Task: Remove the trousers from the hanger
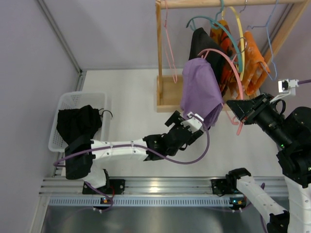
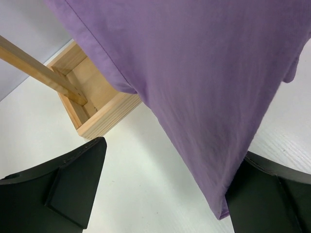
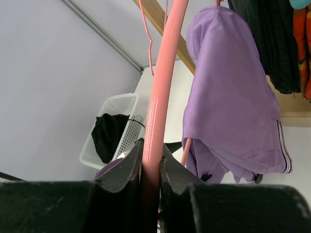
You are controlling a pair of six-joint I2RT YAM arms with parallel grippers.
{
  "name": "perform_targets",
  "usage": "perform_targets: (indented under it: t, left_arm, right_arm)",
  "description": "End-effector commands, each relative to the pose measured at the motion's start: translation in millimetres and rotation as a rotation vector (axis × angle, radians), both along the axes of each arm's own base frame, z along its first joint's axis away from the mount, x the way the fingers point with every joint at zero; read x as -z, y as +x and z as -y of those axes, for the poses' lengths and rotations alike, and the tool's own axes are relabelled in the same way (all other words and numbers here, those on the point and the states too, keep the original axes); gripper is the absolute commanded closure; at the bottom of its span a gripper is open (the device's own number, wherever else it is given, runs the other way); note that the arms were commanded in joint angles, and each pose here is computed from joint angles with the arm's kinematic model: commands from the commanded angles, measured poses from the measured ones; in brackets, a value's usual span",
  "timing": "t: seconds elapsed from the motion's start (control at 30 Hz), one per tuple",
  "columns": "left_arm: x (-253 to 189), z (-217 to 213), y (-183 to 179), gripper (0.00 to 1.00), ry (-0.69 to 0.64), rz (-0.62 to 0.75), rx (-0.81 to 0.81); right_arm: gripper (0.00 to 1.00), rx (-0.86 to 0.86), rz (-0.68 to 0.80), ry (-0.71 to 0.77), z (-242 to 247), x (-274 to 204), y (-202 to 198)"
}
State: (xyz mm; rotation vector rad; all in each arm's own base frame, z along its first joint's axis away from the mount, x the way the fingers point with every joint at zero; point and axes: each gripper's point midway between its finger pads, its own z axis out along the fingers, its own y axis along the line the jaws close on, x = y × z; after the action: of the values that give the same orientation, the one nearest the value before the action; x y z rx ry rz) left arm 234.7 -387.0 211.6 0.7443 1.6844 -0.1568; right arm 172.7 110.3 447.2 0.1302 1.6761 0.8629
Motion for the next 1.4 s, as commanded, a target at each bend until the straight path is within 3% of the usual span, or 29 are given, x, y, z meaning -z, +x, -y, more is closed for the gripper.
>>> perform_targets:
  t: [0.0,0.5,0.83,1.07,1.23,1.3,1.33,1.37]
  left_arm:
    - [-23.8,-5.7,3.6,0.02,-0.052,0.032,-0.014]
    - [-89.0,21.9,40.1,0.02,-0.174,0.116,-0.082]
    - [-75.1,41.9,6.6,0.02,-0.144,0.095,0.048]
    - [-85.9,46.8,29.4,0.03,-0.165,0.116,-0.036]
    - [-89.6,32.3,37.5,0.14,-0.164,0.124,-0.064]
    - [-91.6,23.2,38.6,0.26,-0.158,0.128,-0.07]
    - [-94.7,20.3,39.0,0.43,-0.163,0.132,-0.072]
    - [-95.8,16.5,41.2,0.5,-0.163,0.134,-0.076]
  right_arm:
    - [1.0,0.006,0.297,0.047,3.9,-72.4,-10.0]
    - [1.0,-0.023,0.257,0.083,-1.4,-60.7,-11.9]
    - [1.0,-0.005,0.275,0.098,0.5,-68.4,-6.6]
    - [1.0,-0.015,0.279,0.121,-0.9,-70.5,-9.8]
    - [1.0,-0.009,0.292,0.107,1.0,-73.3,-12.2]
    - [1.0,-0.01,0.292,0.103,1.0,-73.3,-12.9]
    - [1.0,-0.008,0.288,0.101,1.2,-71.9,-12.3]
    - [1.0,-0.01,0.284,0.1,0.7,-69.7,-11.2]
